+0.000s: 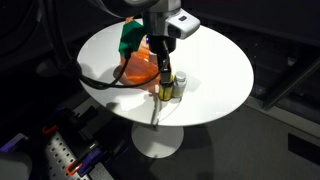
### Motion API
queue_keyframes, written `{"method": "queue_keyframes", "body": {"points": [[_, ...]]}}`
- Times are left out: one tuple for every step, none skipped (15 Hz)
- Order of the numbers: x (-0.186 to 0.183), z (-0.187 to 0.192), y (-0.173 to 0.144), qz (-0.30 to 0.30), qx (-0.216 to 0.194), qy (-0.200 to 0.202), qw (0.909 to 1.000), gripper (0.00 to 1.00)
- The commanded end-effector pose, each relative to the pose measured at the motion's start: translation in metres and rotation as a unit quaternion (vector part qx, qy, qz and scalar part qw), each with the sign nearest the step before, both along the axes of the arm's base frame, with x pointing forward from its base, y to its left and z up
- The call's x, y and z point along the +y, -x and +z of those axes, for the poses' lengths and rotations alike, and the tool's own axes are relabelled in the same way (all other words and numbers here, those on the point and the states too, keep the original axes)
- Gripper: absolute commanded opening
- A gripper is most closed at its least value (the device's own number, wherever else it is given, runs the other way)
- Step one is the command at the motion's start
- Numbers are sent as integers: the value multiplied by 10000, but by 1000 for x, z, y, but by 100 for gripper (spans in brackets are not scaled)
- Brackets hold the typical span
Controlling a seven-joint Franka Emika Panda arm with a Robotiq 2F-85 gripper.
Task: Put the yellow bottle in the plastic bag
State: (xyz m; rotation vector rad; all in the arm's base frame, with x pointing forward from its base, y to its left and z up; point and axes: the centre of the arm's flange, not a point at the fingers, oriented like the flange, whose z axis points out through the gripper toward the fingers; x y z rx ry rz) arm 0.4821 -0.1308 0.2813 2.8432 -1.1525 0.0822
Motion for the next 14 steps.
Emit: {"method": "queue_keyframes", "body": {"points": [[10,40,9,102,92,-15,9999,19],[14,54,9,108,89,-46,9999,19],[19,68,10,109,66,-67,9999,19],[22,80,10,124,29,-67,9999,19],[27,94,9,138,-47,-60,9999,19],[31,107,8,163,-122,-54,9998,19],[36,119,7,200,-230,-43,9995,19],[41,131,5,267,-377,-64,9989,19],[47,140,3,321,-513,-96,9981,19],[55,148,-1,377,-656,-139,9970,19],[61,155,-3,415,-771,-177,9960,19],[69,162,-6,459,-871,-241,9948,19],[76,167,-10,501,-973,-307,9935,19],[80,175,-13,533,-1055,-384,9923,19]]}}
